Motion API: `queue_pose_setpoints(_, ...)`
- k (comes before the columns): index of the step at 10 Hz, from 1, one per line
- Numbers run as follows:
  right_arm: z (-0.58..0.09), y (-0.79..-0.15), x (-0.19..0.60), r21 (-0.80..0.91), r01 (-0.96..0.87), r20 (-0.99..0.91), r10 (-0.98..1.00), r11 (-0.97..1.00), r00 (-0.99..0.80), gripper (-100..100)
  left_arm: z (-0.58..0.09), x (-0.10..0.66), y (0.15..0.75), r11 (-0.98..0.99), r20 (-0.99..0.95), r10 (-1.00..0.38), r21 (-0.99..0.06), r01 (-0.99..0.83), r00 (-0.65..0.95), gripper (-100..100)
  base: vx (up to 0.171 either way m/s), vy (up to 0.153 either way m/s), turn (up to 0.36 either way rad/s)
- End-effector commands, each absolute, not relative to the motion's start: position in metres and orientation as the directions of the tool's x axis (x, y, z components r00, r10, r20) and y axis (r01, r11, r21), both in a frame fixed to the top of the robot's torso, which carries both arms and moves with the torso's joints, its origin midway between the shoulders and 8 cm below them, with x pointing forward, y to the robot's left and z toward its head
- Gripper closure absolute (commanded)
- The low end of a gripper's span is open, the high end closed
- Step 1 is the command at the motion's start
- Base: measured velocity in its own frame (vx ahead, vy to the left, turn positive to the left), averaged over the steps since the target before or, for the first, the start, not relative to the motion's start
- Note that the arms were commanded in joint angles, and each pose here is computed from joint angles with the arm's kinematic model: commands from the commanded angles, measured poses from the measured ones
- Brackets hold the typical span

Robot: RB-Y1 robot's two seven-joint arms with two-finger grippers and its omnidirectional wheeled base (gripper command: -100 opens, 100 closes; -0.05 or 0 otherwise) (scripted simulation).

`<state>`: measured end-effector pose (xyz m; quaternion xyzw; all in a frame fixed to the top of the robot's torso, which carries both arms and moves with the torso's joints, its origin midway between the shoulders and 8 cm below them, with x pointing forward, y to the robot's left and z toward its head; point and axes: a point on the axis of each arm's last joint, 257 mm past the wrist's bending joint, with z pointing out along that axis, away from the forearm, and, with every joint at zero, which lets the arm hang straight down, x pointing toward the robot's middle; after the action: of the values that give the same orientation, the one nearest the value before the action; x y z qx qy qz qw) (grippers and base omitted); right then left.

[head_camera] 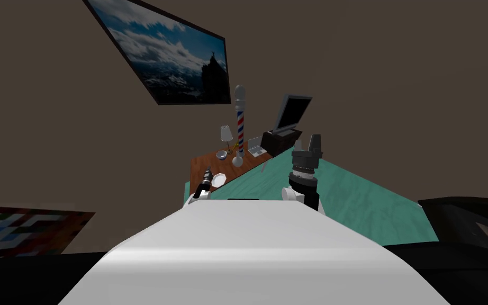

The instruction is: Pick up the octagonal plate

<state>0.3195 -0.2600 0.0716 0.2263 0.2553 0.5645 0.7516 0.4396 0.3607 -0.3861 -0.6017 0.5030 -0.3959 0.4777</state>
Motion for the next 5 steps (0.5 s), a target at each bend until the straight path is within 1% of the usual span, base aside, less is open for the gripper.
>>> queue_pose_setpoints(1, 0.072, -0.260, 0.319, 0.628, -0.733, -0.128, 0.964, 0.260, 0.232, 0, -0.403, 0.437, 0.365, -0.057, 0.004, -0.981, -0.963, -0.264, 0.194, -100, 0.030, -0.008, 0.029)
queue_pose_setpoints(5, 0.072, -0.260, 0.319, 0.628, -0.733, -0.128, 0.964, 0.260, 0.232, 0, -0.450, 0.421, 0.371, -0.103, 0.019, -0.973, -0.925, -0.365, 0.229, -100, 0.035, -0.011, 0.021)
